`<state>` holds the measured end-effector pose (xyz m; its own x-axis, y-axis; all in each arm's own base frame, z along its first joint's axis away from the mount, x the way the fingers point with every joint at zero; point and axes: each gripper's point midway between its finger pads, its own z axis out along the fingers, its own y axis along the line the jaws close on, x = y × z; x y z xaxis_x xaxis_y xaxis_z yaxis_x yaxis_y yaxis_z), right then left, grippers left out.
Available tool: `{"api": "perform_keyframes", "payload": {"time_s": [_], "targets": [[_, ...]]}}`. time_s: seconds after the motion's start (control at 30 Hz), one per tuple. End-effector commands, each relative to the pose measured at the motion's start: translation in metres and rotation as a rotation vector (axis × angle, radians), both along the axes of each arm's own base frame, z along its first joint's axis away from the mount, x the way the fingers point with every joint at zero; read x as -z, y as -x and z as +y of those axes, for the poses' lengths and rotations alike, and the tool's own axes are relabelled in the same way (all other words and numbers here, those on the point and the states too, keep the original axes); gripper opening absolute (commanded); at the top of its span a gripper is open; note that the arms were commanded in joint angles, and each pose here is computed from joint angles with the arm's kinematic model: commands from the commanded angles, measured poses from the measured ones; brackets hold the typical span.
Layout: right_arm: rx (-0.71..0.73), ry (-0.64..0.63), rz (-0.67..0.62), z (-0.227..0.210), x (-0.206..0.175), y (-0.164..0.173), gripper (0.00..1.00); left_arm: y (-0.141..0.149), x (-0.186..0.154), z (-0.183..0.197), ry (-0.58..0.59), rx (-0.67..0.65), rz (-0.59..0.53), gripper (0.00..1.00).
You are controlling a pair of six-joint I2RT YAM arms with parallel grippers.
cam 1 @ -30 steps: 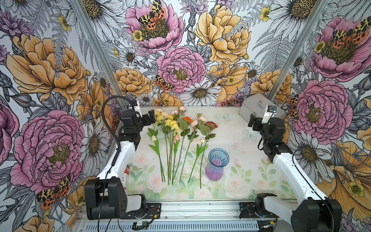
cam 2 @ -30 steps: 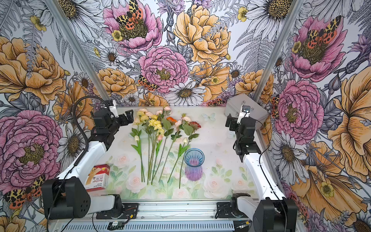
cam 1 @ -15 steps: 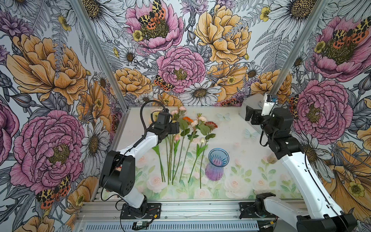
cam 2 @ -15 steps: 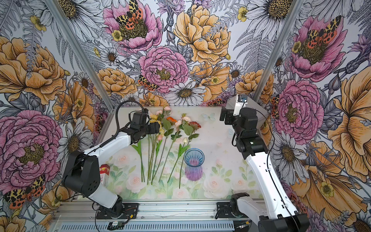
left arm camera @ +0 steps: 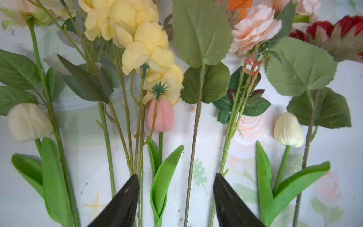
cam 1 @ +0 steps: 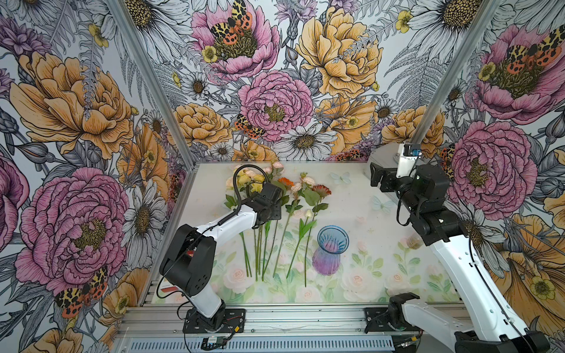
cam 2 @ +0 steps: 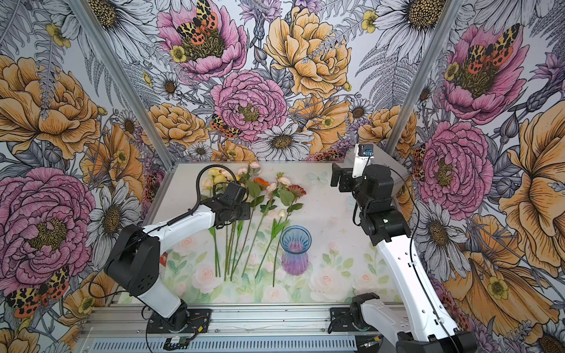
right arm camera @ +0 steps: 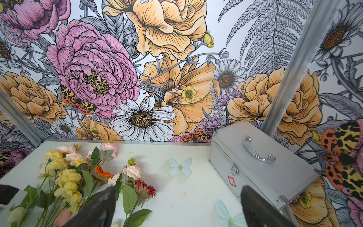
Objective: Place the pink flowers into the vase
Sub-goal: Pick up the flower at the center of the board.
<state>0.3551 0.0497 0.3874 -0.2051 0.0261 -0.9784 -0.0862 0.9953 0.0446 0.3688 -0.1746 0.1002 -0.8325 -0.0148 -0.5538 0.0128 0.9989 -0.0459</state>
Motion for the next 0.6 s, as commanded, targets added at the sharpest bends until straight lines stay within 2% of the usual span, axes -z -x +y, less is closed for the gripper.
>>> {"api": "perform_keyframes", "payload": {"time_s": [0.0, 0.1, 0.3, 0.57], "targets": [[-0.026, 0.015, 0.011, 0.005, 0.006, 0.003, 1.00, 0.009, 0.022, 0.012, -0.077, -0.042, 0.043, 0.60], [-0.050, 0.010, 0.019, 0.009, 0.009, 0.003, 1.00, 0.009, 0.033, 0.008, -0.078, -0.034, 0.076, 0.57], [-0.115, -0.020, 0.008, 0.020, 0.005, 0.010, 1.00, 0.009, 0.052, 0.006, -0.102, -0.032, 0.118, 0.57], [-0.408, -0.034, -0.009, 0.066, 0.000, 0.032, 1.00, 0.012, 0.079, 0.003, -0.124, -0.013, 0.184, 0.49]]}}
